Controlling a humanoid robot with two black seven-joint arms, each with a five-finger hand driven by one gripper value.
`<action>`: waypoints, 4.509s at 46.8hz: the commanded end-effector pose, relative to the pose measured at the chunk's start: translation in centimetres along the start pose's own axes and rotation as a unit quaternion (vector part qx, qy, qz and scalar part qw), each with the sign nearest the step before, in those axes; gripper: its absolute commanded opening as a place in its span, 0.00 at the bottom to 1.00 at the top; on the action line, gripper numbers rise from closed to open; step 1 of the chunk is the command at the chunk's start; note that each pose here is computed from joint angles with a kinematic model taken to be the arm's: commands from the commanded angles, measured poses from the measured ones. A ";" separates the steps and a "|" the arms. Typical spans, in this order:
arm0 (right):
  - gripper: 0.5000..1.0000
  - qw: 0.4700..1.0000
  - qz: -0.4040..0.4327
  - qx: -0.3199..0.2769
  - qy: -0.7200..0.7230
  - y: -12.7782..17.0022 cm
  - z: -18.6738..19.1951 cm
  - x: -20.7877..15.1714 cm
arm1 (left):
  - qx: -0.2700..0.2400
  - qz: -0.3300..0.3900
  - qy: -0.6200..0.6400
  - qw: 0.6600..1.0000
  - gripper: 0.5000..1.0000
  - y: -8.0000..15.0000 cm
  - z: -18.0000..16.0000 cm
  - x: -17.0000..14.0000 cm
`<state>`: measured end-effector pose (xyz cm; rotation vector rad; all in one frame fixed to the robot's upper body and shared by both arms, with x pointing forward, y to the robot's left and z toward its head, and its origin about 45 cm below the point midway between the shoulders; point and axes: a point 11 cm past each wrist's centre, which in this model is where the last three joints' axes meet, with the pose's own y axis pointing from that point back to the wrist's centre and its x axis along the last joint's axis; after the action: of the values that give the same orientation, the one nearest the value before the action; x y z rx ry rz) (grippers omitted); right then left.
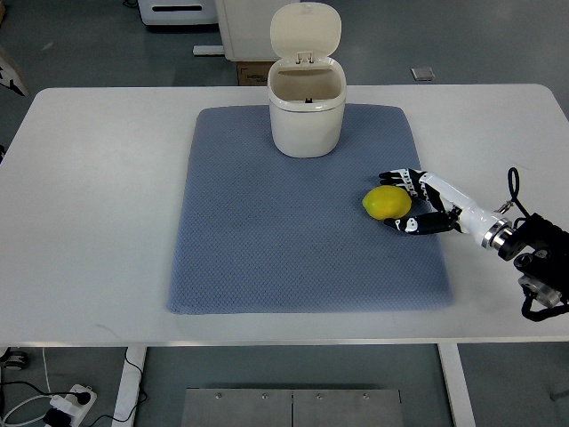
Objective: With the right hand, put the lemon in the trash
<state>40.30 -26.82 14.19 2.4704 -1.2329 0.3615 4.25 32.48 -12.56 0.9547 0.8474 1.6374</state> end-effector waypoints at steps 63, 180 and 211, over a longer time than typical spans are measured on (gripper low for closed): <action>0.00 0.990 0.085 -0.049 0.098 -7.9 -16.9 10.2 | 0.000 0.000 0.000 1.000 1.00 0.0 0.0 0.0; 0.96 0.975 0.105 -0.083 0.180 -13.3 -19.7 5.4 | 0.000 0.000 0.000 1.000 1.00 0.0 0.0 0.0; 0.96 0.979 0.165 -0.081 -0.093 -7.8 -14.6 12.5 | 0.000 0.000 0.000 1.000 1.00 0.0 0.0 0.0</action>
<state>53.09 -24.74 30.95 2.1827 -1.6326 0.1737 4.25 32.48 -12.56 0.9549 0.8472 1.6370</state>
